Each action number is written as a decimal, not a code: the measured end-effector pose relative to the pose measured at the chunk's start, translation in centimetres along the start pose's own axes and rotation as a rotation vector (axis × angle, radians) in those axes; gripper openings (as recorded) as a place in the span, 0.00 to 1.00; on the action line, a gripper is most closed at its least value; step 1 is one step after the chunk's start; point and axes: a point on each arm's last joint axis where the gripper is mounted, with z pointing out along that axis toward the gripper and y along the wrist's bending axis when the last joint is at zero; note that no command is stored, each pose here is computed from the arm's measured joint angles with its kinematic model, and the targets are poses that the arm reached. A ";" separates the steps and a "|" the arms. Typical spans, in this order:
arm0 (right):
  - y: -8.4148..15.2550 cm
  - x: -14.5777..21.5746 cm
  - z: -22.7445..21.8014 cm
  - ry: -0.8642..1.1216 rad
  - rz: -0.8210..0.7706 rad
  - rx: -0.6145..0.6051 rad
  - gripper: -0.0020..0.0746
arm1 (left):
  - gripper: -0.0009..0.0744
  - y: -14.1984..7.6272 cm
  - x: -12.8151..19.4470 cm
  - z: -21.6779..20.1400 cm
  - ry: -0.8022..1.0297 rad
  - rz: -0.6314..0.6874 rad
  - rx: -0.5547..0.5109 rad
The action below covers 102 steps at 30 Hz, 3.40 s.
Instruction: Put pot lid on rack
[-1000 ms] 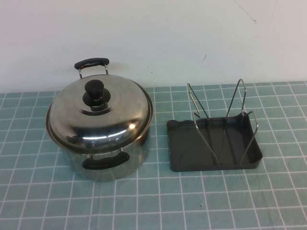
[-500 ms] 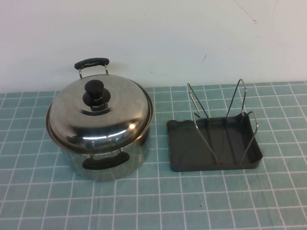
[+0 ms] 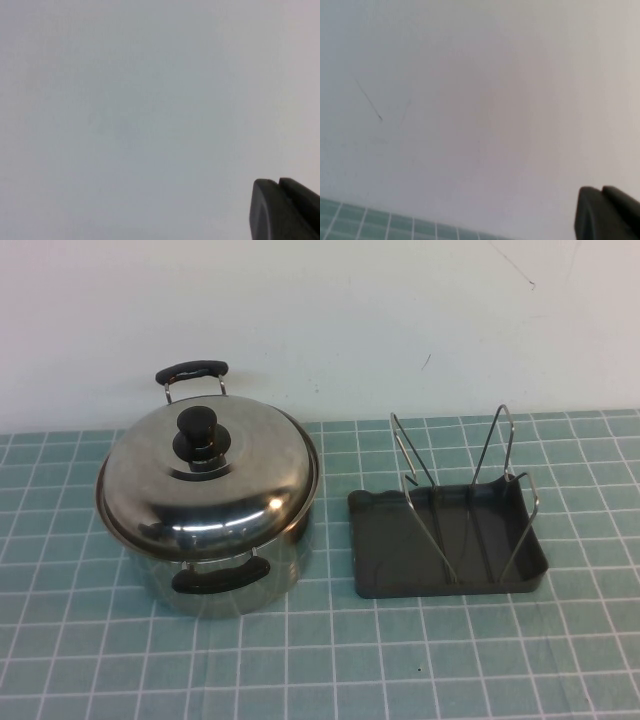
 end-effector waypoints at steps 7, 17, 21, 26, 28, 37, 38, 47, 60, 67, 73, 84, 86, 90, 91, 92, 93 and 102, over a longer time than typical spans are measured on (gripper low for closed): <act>-0.7 -0.6 -0.6 0.124 0.076 0.000 0.02 | 0.01 -0.1 -1.3 4.0 0.329 -0.034 -0.106; 1.2 0.9 -1.1 0.299 0.031 -0.216 0.02 | 0.05 1.1 4.9 11.1 0.462 0.012 -0.076; 2.1 0.8 -1.4 0.283 -0.019 -0.324 0.02 | 0.26 0.1 7.3 13.4 0.433 0.054 0.122; 2.4 0.6 -1.4 0.259 -0.050 -0.358 0.02 | 0.62 -0.8 10.5 16.3 0.498 0.073 0.327; 2.4 0.6 -1.4 0.259 -0.050 -0.361 0.02 | 0.70 -0.8 11.9 17.4 0.552 0.082 0.361; 2.4 0.6 -1.4 0.260 -0.049 -0.364 0.02 | 0.75 0.3 18.0 21.1 0.754 0.117 0.429; 2.4 0.6 -1.4 0.260 -0.049 -0.364 0.02 | 0.75 0.5 18.6 21.2 0.774 0.121 0.419; 2.4 0.6 -1.4 0.259 -0.049 -0.365 0.02 | 0.75 0.9 21.5 22.1 0.863 0.128 0.392; 2.6 0.6 -1.5 0.258 -0.026 -0.382 0.02 | 0.44 -0.4 23.2 22.7 0.872 0.116 0.412; 2.5 -0.1 -1.6 0.228 -0.041 -0.390 0.02 | 0.44 -1.2 21.7 23.1 0.786 0.118 0.467; 1.8 -4.2 -2.4 0.118 0.078 -0.444 0.02 | 0.44 -4.0 17.0 23.7 0.507 0.034 0.655; 5.2 -9.6 0.2 0.194 0.668 -1.126 0.04 | 0.44 -12.8 11.7 21.6 0.230 -0.258 0.910; 5.4 -10.1 0.5 0.175 0.724 -1.194 0.12 | 0.44 -14.0 11.4 21.2 0.223 -0.312 0.917; 5.5 -10.4 1.0 0.149 0.766 -1.258 0.42 | 0.44 -15.8 11.0 20.4 0.219 -0.393 0.932; 5.5 -10.5 1.1 0.150 0.774 -1.257 0.49 | 0.44 -16.2 10.9 20.2 0.218 -0.412 0.932; 5.5 -10.4 1.3 0.151 0.784 -1.245 0.58 | 0.44 -16.4 10.8 20.2 0.217 -0.427 0.927; 5.4 -10.4 1.6 0.156 0.795 -1.229 0.66 | 0.44 -16.6 10.8 20.1 0.217 -0.445 0.924; 4.7 -10.7 4.5 0.150 1.020 -1.061 0.84 | 0.44 -17.4 10.5 19.6 0.236 -0.512 0.929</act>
